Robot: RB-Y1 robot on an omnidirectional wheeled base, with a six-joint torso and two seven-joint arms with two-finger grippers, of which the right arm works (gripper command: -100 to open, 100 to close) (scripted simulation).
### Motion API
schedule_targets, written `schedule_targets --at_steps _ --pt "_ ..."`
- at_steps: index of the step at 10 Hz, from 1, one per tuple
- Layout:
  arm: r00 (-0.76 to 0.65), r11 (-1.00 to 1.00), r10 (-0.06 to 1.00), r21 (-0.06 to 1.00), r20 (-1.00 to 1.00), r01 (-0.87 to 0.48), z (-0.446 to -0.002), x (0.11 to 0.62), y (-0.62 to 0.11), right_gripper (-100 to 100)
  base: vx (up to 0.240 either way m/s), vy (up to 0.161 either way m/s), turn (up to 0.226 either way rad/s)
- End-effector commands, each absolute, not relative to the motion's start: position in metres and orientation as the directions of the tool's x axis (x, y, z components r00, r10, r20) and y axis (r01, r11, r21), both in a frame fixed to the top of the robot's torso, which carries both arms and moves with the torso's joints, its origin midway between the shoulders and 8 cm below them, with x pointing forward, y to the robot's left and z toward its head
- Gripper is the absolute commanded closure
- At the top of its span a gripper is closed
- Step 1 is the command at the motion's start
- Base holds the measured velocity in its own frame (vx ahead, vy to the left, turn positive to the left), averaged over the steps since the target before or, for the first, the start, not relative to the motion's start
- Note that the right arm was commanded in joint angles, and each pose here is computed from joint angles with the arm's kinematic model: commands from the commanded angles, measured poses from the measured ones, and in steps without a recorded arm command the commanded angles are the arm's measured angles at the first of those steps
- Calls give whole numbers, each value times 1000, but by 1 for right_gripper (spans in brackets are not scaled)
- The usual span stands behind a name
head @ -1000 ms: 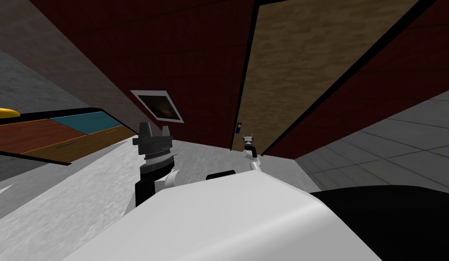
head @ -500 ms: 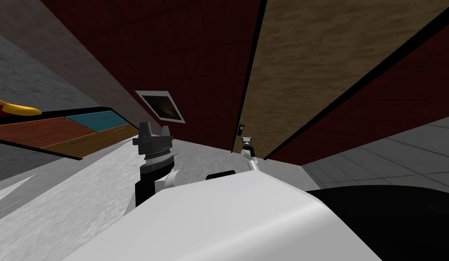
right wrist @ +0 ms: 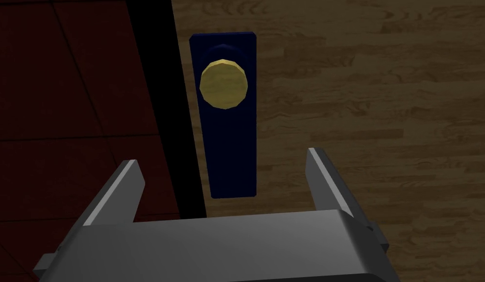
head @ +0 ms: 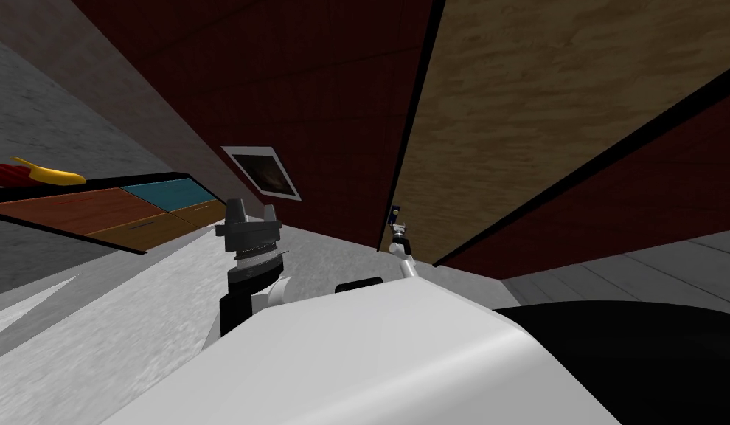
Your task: Pull the door open
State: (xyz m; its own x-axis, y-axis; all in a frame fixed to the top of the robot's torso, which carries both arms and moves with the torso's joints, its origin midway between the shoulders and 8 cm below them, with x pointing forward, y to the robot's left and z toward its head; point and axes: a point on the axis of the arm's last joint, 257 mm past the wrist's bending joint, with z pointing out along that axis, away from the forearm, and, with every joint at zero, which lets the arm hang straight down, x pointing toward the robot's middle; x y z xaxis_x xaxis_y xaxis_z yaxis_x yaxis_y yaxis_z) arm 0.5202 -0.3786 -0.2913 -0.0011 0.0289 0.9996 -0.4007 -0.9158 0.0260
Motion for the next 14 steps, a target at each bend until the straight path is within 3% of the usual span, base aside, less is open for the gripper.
schedule_targets --at_steps 1,10,11,14 --pt "1 -910 35 33 999 -413 -292 516 -397 -100 82 4 81" --pt "7 -879 31 31 999 -476 -294 490 -476 -100 167 -24 90" --pt "7 -879 31 31 999 -476 -294 490 -476 100 -8 3 -15" --pt "7 -879 31 31 999 -476 -294 490 -476 100 -22 5 2"
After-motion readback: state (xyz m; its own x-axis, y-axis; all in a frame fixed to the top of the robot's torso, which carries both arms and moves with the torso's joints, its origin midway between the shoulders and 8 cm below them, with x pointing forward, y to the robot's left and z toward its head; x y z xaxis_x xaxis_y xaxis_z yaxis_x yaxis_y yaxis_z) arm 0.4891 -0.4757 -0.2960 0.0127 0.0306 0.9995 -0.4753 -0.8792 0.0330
